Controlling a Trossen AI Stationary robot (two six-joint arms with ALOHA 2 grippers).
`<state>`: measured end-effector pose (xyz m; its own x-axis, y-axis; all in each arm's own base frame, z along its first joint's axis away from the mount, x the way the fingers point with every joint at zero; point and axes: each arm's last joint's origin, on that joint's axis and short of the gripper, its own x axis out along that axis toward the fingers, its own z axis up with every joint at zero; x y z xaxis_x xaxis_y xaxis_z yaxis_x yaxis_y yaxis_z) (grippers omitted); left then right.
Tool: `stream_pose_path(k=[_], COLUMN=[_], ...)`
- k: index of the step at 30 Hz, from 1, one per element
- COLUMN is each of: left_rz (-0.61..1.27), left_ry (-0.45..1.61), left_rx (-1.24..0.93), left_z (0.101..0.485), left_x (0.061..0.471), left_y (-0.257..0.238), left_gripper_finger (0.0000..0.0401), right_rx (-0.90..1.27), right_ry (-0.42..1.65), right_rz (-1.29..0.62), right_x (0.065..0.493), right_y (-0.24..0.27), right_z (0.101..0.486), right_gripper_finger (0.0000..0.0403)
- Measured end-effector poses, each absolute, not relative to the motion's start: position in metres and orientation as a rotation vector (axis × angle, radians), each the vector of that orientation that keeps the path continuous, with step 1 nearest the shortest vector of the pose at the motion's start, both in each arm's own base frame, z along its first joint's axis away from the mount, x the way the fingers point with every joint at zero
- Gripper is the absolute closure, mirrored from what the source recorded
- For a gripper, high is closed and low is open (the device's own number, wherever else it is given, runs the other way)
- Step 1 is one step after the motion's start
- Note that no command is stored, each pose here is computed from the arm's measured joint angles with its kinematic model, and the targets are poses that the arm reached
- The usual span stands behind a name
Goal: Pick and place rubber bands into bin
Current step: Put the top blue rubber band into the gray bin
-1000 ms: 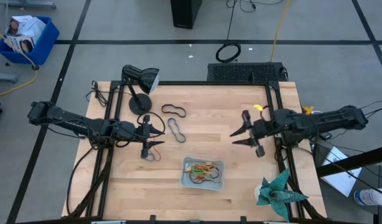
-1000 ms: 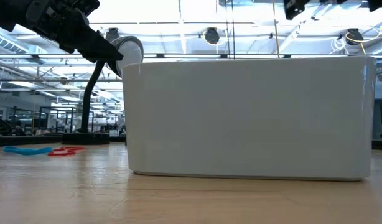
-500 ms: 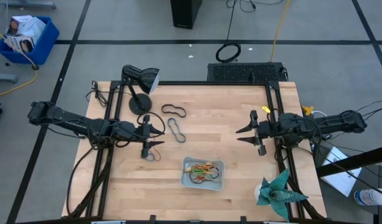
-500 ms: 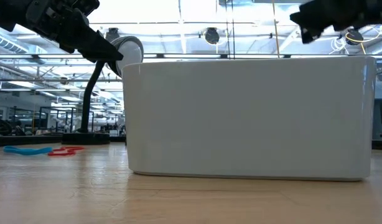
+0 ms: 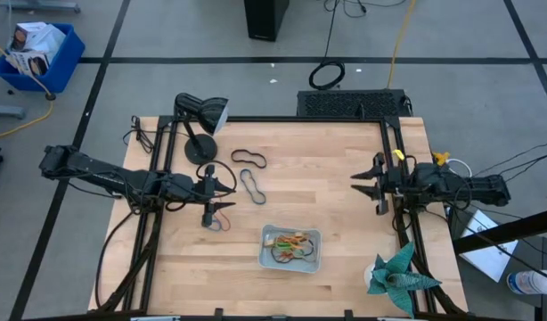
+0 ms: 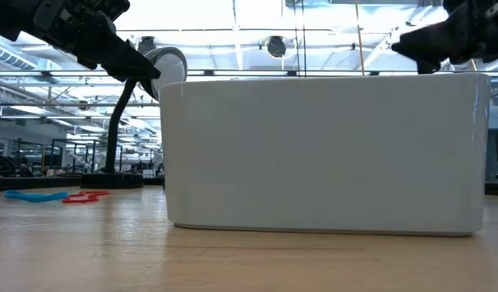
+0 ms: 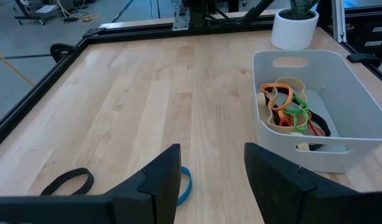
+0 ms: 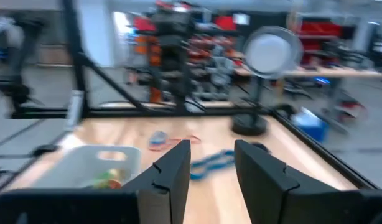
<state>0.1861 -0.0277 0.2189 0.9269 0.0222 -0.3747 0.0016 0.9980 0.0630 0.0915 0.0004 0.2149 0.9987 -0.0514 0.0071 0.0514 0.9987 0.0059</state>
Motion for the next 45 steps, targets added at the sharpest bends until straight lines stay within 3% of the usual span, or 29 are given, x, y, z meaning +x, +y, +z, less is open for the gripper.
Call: stream_pose_path(k=[8,19,45], left_rz=[0.010,0.010,0.024], left_ry=[0.384,0.384,0.357], left_rx=[0.066,0.066,-0.019], left_z=[0.219,0.219,0.221], left_x=[0.186,0.186,0.187], left_y=[-0.028,-0.028,-0.028], left_gripper_finger=[0.0217,0.0217,0.0217], right_rx=[-0.020,-0.059,-0.068], right_ry=[-0.005,-0.060,-0.090], right_rz=[-0.106,-0.107,-0.110], right_x=[0.086,0.098,0.099], right_y=[-0.002,-0.001,-0.001], right_z=[0.211,0.176,0.178], right_gripper_finger=[0.0285,0.0284,0.0284])
